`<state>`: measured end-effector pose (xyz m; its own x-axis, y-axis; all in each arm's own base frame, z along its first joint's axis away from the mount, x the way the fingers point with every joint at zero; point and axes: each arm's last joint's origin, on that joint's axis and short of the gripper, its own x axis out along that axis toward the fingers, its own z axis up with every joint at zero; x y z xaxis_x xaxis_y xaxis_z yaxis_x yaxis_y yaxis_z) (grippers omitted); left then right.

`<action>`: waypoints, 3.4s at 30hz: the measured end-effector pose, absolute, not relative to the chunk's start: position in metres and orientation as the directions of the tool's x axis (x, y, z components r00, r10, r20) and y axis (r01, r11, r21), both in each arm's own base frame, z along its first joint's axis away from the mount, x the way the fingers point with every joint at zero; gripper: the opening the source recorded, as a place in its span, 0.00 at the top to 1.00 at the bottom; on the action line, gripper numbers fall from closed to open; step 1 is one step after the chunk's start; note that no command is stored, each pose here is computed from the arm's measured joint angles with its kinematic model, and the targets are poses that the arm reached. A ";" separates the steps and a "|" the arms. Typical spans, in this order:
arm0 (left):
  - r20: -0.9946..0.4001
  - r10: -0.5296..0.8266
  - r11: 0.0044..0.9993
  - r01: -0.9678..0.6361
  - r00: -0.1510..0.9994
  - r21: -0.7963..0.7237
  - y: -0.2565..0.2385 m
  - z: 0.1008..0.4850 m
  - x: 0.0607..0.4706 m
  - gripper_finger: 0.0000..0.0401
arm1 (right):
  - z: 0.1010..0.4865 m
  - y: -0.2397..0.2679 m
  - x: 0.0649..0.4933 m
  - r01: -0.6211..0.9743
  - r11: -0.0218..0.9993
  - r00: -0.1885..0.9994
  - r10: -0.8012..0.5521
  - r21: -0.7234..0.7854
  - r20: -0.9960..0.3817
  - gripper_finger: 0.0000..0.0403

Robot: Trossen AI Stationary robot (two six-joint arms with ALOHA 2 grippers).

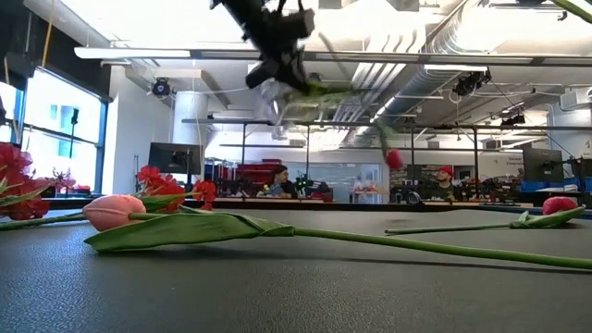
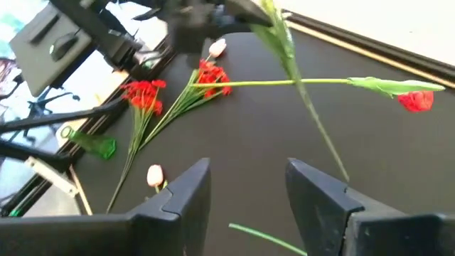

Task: Sort flowers into vase by color
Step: Put the white flower into the pink vase

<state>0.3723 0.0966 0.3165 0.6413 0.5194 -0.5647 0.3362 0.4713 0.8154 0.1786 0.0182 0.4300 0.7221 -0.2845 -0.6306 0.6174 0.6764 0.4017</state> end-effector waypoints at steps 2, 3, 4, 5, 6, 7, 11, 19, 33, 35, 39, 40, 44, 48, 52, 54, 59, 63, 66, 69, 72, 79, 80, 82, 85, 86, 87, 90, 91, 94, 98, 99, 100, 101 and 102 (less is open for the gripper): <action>-0.521 0.541 0.390 0.352 0.660 0.851 0.088 0.323 0.374 1.00 | 0.430 0.013 0.181 0.621 0.674 0.720 -0.289 0.400 -0.631 0.59; -0.496 0.552 0.354 0.351 0.670 0.867 0.085 0.326 0.375 1.00 | 0.430 0.009 0.183 0.621 0.673 0.718 -0.282 0.403 -0.637 0.59; -0.475 0.562 0.319 0.353 0.677 0.880 0.083 0.328 0.377 1.00 | 0.429 0.006 0.184 0.618 0.675 0.715 -0.271 0.403 -0.644 0.59; -0.455 0.573 0.286 0.354 0.681 0.890 0.081 0.330 0.378 1.00 | 0.428 0.003 0.186 0.619 0.677 0.709 -0.266 0.398 -0.653 0.59; -0.434 0.584 0.258 0.350 0.686 0.901 0.079 0.332 0.380 1.00 | 0.427 0.000 0.187 0.624 0.676 0.701 -0.265 0.392 -0.662 0.59; -0.415 0.594 0.233 0.346 0.689 0.909 0.078 0.333 0.381 1.00 | 0.425 -0.004 0.189 0.630 0.678 0.689 -0.264 0.379 -0.675 0.59; -0.363 0.619 0.148 0.351 0.696 0.925 0.074 0.338 0.383 1.00 | 0.415 -0.019 0.200 0.672 0.663 0.634 -0.285 0.330 -0.719 0.59; -0.221 0.646 0.008 0.282 0.731 0.959 0.062 0.361 0.382 1.00 | 0.402 -0.047 0.209 0.766 0.496 0.591 -0.290 0.410 -0.753 0.59; -0.181 0.644 -0.016 0.250 0.743 0.968 0.060 0.371 0.378 1.00 | 0.407 -0.089 0.219 0.718 0.358 0.693 -0.278 0.597 -0.665 0.59; -0.179 0.651 -0.013 0.246 0.738 0.969 0.060 0.371 0.378 1.00 | 0.404 -0.090 0.221 0.728 0.350 0.681 -0.267 0.589 -0.682 0.59; -0.183 0.654 -0.007 0.247 0.734 0.969 0.060 0.370 0.377 1.00 | 0.400 -0.093 0.226 0.743 0.361 0.664 -0.287 0.564 -0.690 0.61; -0.187 0.653 0.000 0.247 0.734 0.969 0.060 0.370 0.377 1.00 | 0.400 -0.094 0.227 0.745 0.369 0.661 -0.301 0.555 -0.688 0.63; -0.215 0.642 0.034 0.253 0.736 0.967 0.060 0.367 0.377 1.00 | 0.400 -0.099 0.225 0.747 0.418 0.654 -0.322 0.517 -0.684 0.81; -0.258 0.633 0.096 0.257 0.729 0.962 0.060 0.362 0.376 1.00 | 0.401 -0.105 0.223 0.749 0.449 0.648 -0.337 0.488 -0.683 0.97; -0.300 0.619 0.155 0.261 0.725 0.953 0.058 0.358 0.375 1.00 | 0.400 -0.112 0.219 0.781 0.431 0.613 -0.394 0.452 -0.685 0.97; -0.316 0.614 0.173 0.268 0.723 0.948 0.056 0.356 0.375 1.00 | 0.400 -0.117 0.216 0.798 0.431 0.591 -0.428 0.421 -0.683 0.99; -0.361 0.596 0.212 0.293 0.717 0.932 0.048 0.351 0.374 1.00 | 0.400 -0.129 0.208 0.845 0.425 0.521 -0.516 0.324 -0.680 1.00; -0.501 0.517 0.305 0.398 0.694 0.865 0.041 0.337 0.368 1.00 | 0.398 -0.137 0.200 0.886 0.409 0.435 -0.575 0.217 -0.693 1.00; -0.630 0.427 0.426 0.470 0.649 0.773 0.038 0.325 0.362 1.00 | 0.397 -0.140 0.196 0.889 0.431 0.405 -0.584 0.155 -0.703 1.00; -0.687 0.403 0.519 0.467 0.604 0.715 0.036 0.316 0.359 1.00 | 0.396 -0.140 0.196 0.881 0.450 0.409 -0.569 0.146 -0.713 1.00; -0.694 0.401 0.565 0.436 0.597 0.701 0.036 0.313 0.362 1.00 | 0.396 -0.138 0.198 0.844 0.496 0.471 -0.503 0.204 -0.725 1.00; -0.739 0.220 0.843 0.256 0.637 0.473 0.047 0.315 0.360 1.00 | 0.396 -0.129 0.205 0.750 0.554 0.599 -0.338 0.361 -0.726 1.00; -0.731 0.223 0.849 0.240 0.645 0.471 0.048 0.318 0.360 1.00 | 0.397 -0.128 0.206 0.725 0.572 0.622 -0.305 0.384 -0.721 1.00; -0.709 0.275 0.819 0.229 0.649 0.526 0.050 0.324 0.357 1.00 | 0.396 -0.127 0.208 0.675 0.600 0.660 -0.229 0.430 -0.716 0.99; -0.666 0.376 0.678 0.298 0.644 0.671 0.046 0.329 0.358 1.00 | 0.392 -0.125 0.214 0.623 0.585 0.695 -0.109 0.520 -0.710 0.94; -0.647 0.416 0.619 0.322 0.639 0.716 0.044 0.329 0.359 1.00 | 0.391 -0.125 0.216 0.617 0.571 0.699 -0.082 0.542 -0.710 0.91; -0.628 0.453 0.562 0.345 0.633 0.752 0.042 0.330 0.360 1.00 | 0.390 -0.126 0.217 0.614 0.554 0.703 -0.061 0.562 -0.708 0.88; -0.556 0.538 0.415 0.375 0.634 0.829 0.037 0.335 0.363 1.00 | 0.386 -0.127 0.222 0.626 0.498 0.701 -0.023 0.600 -0.712 0.76; -0.530 0.564 0.379 0.372 0.633 0.847 0.036 0.337 0.364 1.00 | 0.384 -0.128 0.224 0.633 0.482 0.698 -0.016 0.606 -0.716 0.72; -0.450 0.629 0.288 0.348 0.634 0.892 0.033 0.344 0.367 1.00 | 0.378 -0.131 0.230 0.649 0.419 0.692 0.024 0.635 -0.722 0.60; -0.369 0.670 0.202 0.319 0.644 0.926 0.029 0.351 0.371 1.00 | 0.369 -0.134 0.240 0.672 0.335 0.678 0.080 0.661 -0.730 0.46; -0.359 0.670 0.191 0.317 0.650 0.929 0.028 0.352 0.371 1.00 | 0.366 -0.136 0.242 0.681 0.318 0.672 0.084 0.659 -0.735 0.44; -0.351 0.668 0.181 0.314 0.656 0.932 0.027 0.353 0.372 1.00 | 0.364 -0.137 0.244 0.689 0.307 0.667 0.086 0.657 -0.740 0.42; -0.344 0.667 0.174 0.311 0.661 0.934 0.026 0.354 0.372 1.00 | 0.363 -0.138 0.246 0.694 0.303 0.663 0.084 0.653 -0.744 0.42; -0.339 0.666 0.171 0.306 0.665 0.937 0.025 0.355 0.373 1.00 | 0.361 -0.139 0.247 0.702 0.301 0.656 0.077 0.645 -0.751 0.41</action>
